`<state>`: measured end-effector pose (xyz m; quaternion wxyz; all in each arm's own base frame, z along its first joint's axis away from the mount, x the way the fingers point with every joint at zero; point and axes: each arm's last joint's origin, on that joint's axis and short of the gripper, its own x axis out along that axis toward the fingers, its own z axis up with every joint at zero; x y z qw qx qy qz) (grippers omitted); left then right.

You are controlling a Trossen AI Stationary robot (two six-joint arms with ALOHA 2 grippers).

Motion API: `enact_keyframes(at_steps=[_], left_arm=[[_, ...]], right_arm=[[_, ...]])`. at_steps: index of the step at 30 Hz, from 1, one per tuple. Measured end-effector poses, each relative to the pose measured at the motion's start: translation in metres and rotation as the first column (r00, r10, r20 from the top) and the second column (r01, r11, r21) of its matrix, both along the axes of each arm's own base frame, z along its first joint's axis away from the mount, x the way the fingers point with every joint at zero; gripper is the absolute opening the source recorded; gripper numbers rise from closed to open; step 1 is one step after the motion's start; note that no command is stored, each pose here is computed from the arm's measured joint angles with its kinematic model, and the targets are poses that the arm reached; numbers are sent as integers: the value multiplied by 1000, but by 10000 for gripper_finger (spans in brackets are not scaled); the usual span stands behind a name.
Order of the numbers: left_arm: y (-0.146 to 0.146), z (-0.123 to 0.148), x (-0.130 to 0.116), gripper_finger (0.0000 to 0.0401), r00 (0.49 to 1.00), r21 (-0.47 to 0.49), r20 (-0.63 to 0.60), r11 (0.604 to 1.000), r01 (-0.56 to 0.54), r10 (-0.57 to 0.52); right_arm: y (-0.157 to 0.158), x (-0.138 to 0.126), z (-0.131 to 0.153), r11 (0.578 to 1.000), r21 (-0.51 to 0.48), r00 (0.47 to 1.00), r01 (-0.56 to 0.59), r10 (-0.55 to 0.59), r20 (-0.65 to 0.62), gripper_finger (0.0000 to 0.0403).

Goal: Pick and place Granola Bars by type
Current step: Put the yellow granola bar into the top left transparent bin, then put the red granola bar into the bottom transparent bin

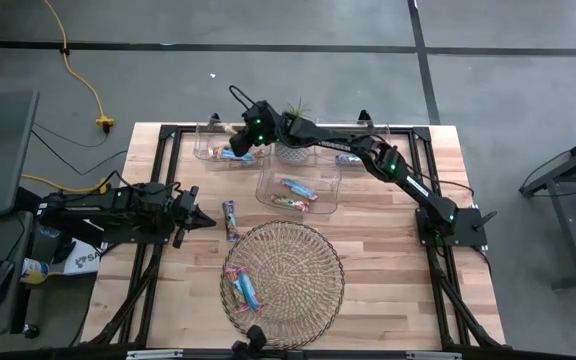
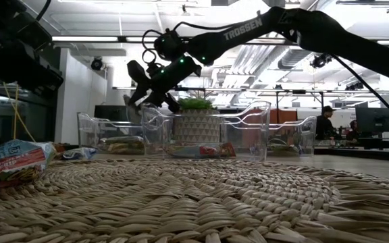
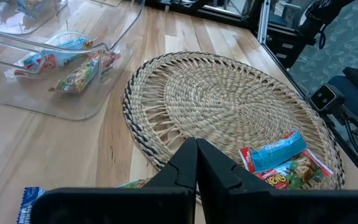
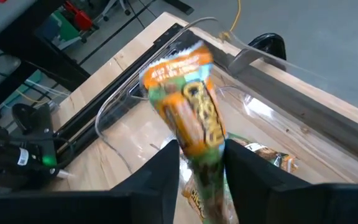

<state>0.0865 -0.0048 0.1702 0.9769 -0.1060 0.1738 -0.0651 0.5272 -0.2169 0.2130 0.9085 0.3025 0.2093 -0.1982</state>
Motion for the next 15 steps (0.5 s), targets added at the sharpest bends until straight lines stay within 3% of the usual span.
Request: enact_keyframes(at_steps=[7, 15], left_arm=[[0, 0, 0, 1, 1000, 0, 1, 1000, 0, 0], [0, 0, 0, 1, 1000, 0, 0, 1000, 0, 0]], right_arm=[[4, 3, -1, 1000, -9, 1000, -25, 25, 14, 149], [11, 10, 4, 996, -52, 993, -73, 77, 87, 158]])
